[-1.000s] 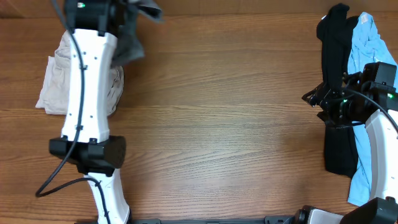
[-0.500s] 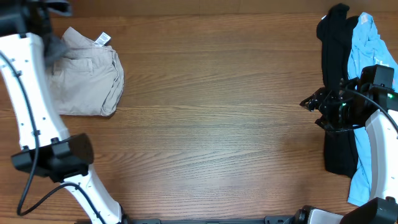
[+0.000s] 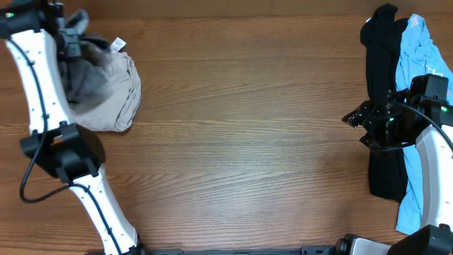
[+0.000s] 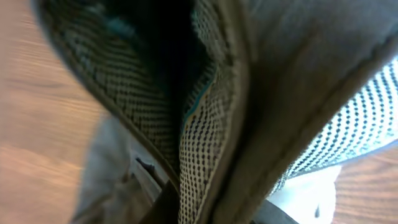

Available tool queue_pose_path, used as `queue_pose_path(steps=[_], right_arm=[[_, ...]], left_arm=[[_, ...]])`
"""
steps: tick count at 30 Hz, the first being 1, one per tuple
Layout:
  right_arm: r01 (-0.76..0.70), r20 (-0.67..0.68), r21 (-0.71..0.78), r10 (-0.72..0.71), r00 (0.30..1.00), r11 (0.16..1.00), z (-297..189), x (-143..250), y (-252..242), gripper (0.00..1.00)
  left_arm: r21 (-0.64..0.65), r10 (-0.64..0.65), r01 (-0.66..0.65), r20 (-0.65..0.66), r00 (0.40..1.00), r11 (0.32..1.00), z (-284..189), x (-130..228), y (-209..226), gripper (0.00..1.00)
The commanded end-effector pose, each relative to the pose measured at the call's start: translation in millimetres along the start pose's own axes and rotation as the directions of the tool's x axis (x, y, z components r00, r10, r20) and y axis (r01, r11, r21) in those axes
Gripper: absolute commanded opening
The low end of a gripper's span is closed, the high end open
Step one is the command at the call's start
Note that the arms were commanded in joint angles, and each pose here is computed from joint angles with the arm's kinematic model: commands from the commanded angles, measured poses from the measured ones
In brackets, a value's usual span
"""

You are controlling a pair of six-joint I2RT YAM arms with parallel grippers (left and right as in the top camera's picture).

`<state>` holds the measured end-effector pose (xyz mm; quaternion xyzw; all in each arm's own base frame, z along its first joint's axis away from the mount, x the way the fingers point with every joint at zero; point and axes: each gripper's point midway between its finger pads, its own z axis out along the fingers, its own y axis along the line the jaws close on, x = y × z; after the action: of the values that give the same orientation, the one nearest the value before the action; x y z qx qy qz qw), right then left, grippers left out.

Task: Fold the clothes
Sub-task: 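Carry the folded shorts with the left gripper onto the beige garment, then release and press the shorts flat on the stack with the left gripper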

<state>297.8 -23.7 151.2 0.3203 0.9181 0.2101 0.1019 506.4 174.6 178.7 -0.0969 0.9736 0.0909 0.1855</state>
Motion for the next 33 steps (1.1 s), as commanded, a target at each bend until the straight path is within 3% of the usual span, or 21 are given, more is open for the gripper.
queue_pose_path(steps=[1, 2, 3, 4, 5, 10, 15, 22, 26, 28, 30, 31, 32, 33], right_arm=[[0.019, 0.024, 0.006, -0.019, 1.000, 1.000, -4.1, -4.7, 0.9, 0.77], [0.019, 0.025, 0.006, -0.019, 1.000, 1.000, -4.1, -4.7, 0.9, 0.77], [0.019, 0.025, 0.006, -0.019, 1.000, 1.000, -4.1, -4.8, 0.9, 0.77], [0.019, 0.026, 0.005, -0.020, 0.999, 1.000, -4.1, -5.1, 1.0, 0.77], [0.020, 0.026, 0.005, -0.020, 0.999, 1.000, -4.1, -5.2, 1.1, 0.77], [0.021, 0.030, 0.003, -0.021, 0.999, 1.000, -4.1, -6.0, 1.5, 0.77], [0.021, 0.030, 0.003, -0.021, 0.999, 1.000, -4.1, -6.1, 1.6, 0.77], [0.024, 0.034, 0.002, -0.024, 0.999, 1.000, -4.2, -7.0, 1.9, 0.77], [0.038, 0.033, 0.003, -0.038, 0.999, 0.999, -4.2, -6.7, 1.8, 0.77], [0.038, 0.032, 0.003, -0.038, 0.999, 0.999, -4.1, -6.7, 1.8, 0.77], [0.037, 0.031, 0.003, -0.037, 0.999, 0.999, -4.1, -6.3, 1.6, 0.77], [0.036, 0.030, 0.004, -0.037, 0.999, 0.999, -4.1, -6.0, 1.5, 0.77], [0.036, 0.028, 0.004, -0.036, 0.999, 0.999, -4.1, -5.6, 1.3, 0.77], [0.035, 0.026, 0.005, -0.035, 0.999, 0.999, -4.1, -5.1, 1.1, 0.77]], left_arm=[[0.153, 0.069, -0.064, -0.023, 0.997, 0.986, 13.1, 3.1, -44.1, 0.10], [0.202, 0.081, -0.071, -0.042, 0.996, 0.977, 18.5, 7.6, -59.1, 0.36], [0.230, 0.088, -0.074, -0.051, 0.995, 0.970, 20.3, 9.8, -67.5, 0.47], [0.280, 0.102, -0.080, -0.067, 0.992, 0.957, 24.0, 14.2, -82.8, 0.82], [0.334, 0.118, -0.085, -0.079, 0.990, 0.939, 26.5, 18.1, -100.0, 1.00], [0.430, 0.175, -0.145, -0.032, 0.984, 0.891, 16.3, 13.9, -154.2, 1.00], [0.447, 0.144, -0.135, 0.015, 0.989, 0.884, -22.1, 4.2, -164.6, 1.00], [0.309, 0.026, -0.024, -0.002, 1.000, 0.951, -85.0, 15.3, -104.4, 0.96], [0.174, 0.000, 0.013, -0.077, 0.997, 0.985, -77.9, 31.8, -68.7, 0.96], [0.147, -0.003, 0.018, -0.105, 0.994, 0.989, -67.6, 35.5, -62.6, 0.91], [0.147, -0.021, 0.042, -0.143, 0.990, 0.988, -52.6, 40.5, -60.8, 0.72], [0.143, -0.035, 0.058, -0.158, 0.987, 0.988, -46.2, 42.6, -59.8, 0.57], [0.137, -0.059, 0.085, -0.181, 0.982, 0.987, -36.1, 46.0, -58.1, 0.32], [0.135, -0.063, 0.091, -0.195, 0.979, 0.987, -27.7, 48.5, -57.7, 0.18]])
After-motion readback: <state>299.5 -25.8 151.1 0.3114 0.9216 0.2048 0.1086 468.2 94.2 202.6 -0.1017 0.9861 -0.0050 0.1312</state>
